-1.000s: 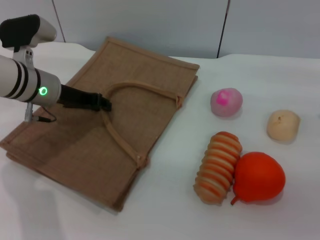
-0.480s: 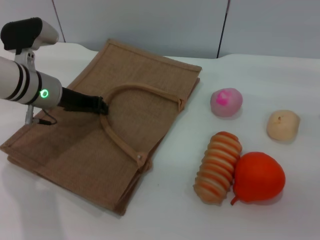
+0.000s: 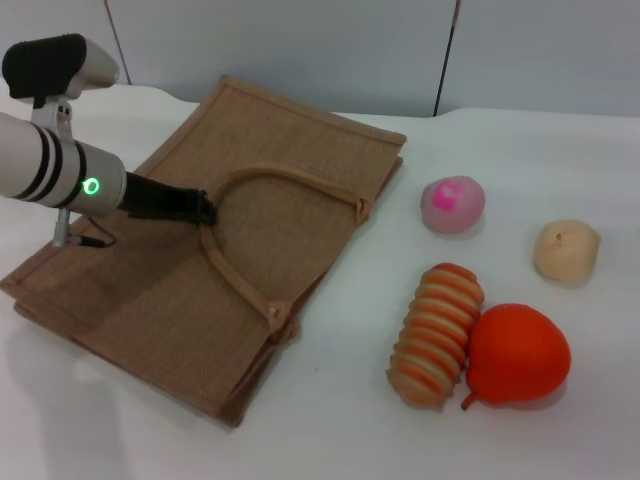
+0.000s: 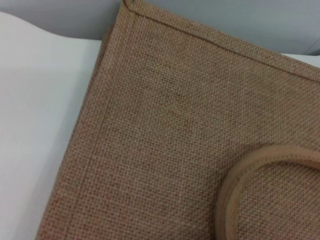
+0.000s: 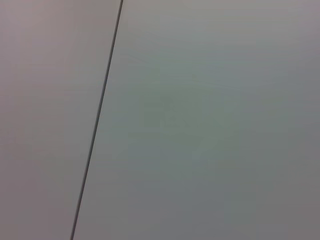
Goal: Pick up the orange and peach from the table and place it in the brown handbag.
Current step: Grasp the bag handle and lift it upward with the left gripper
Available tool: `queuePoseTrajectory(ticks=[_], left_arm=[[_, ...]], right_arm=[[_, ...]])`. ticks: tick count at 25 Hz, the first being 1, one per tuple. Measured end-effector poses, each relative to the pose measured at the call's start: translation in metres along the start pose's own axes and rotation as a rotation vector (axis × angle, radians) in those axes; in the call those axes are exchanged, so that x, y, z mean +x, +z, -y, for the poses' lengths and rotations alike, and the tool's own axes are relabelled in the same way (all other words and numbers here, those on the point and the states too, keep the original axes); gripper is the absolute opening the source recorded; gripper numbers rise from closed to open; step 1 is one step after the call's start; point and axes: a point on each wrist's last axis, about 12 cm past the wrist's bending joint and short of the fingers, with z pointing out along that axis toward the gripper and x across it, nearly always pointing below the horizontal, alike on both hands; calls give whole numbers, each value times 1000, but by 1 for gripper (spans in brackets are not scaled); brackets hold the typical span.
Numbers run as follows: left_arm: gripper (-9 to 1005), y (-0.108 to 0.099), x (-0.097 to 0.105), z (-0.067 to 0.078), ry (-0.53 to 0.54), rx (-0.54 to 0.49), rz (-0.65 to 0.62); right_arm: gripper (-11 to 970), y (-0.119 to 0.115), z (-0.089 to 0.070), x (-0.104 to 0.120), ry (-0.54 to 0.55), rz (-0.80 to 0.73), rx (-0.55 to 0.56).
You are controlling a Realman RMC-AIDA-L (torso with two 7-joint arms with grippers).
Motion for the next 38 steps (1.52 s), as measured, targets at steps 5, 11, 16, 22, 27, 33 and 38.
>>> queuePoseTrajectory(ticks=[5,11,16,22,27,33,38], left_arm=[[129,0,-1,2,14,49,68],[121,-4,2,2,26,154,201],[120,-11,7,5,49,259,293],[120,-22,12,7,105,357,436],[119,-25,19,12,153,433,567],[118,-31,28,15,193,487,677],[118,-36,32,16,215,514,740]], right_arm=[[849,0,0,0,0,-1,0],[849,-2,1,1,-1,-7,2],[849,-2,1,1,-1,-7,2],[849,-2,1,1,-1,-9,2],[849,-1,0,1,-1,-10,0],[849,0,-1,1,1,-10,-3],[849,0,-3,2,-3,-13,-25]])
